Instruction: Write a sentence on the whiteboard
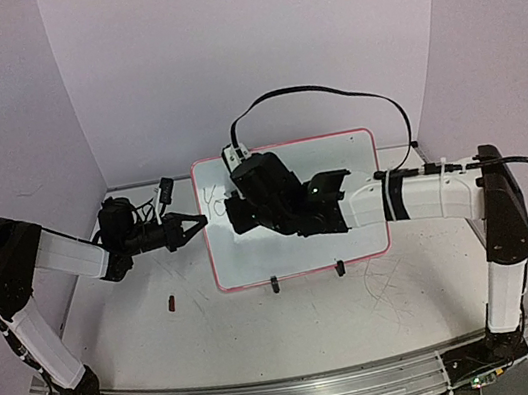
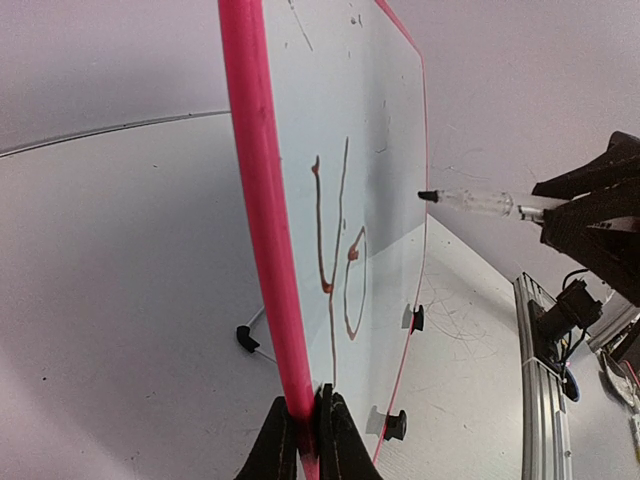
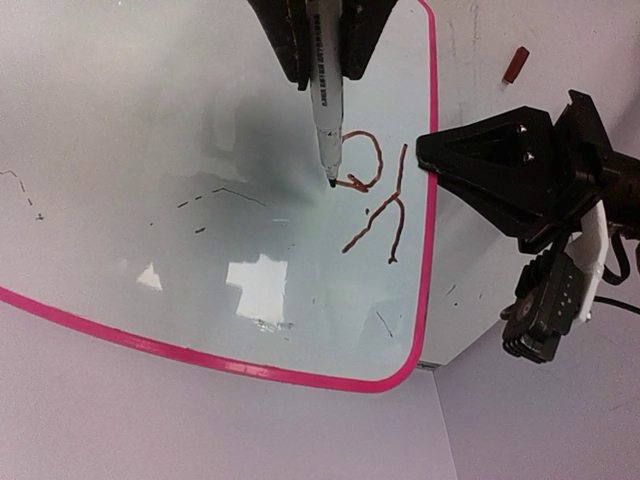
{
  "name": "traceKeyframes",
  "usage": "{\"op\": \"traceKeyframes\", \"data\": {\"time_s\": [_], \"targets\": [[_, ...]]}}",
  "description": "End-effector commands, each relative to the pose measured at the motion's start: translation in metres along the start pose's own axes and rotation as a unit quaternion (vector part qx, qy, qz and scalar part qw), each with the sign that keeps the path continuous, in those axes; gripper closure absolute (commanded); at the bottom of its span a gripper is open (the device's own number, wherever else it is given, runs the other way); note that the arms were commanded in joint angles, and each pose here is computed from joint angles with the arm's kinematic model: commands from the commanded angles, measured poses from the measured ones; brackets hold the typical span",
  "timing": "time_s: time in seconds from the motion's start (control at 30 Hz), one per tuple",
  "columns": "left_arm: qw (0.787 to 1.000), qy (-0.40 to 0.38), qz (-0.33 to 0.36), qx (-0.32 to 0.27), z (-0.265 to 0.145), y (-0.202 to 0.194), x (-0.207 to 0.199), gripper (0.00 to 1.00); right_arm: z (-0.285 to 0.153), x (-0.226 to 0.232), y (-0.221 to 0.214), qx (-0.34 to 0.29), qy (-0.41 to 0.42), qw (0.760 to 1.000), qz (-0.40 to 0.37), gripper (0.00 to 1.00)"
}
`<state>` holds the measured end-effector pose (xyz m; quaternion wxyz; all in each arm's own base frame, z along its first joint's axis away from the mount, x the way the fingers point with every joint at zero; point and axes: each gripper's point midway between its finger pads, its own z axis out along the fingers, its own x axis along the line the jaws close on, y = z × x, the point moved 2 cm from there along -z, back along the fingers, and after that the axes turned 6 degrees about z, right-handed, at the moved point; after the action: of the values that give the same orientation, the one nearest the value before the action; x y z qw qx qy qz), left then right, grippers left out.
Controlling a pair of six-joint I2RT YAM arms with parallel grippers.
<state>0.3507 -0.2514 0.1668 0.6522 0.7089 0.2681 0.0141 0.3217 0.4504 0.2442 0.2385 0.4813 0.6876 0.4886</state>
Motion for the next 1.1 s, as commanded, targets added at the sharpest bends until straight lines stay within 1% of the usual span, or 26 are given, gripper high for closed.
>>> {"op": "traceKeyframes", "data": {"time_s": [0.0, 1.07], "targets": [[0.999, 0.009, 0.043, -0.009, 0.002, 0.009, -0.003, 1.0, 0.001, 0.0, 0.013, -0.014, -0.012, 1.0, 0.004, 1.0], [0.999, 0.008, 0.044, -0.009, 0.001, 0.01, -0.003, 1.0, 0.012, -0.004, 0.003, -0.003, -0.035, 0.999, 0.0, 1.0]]}}
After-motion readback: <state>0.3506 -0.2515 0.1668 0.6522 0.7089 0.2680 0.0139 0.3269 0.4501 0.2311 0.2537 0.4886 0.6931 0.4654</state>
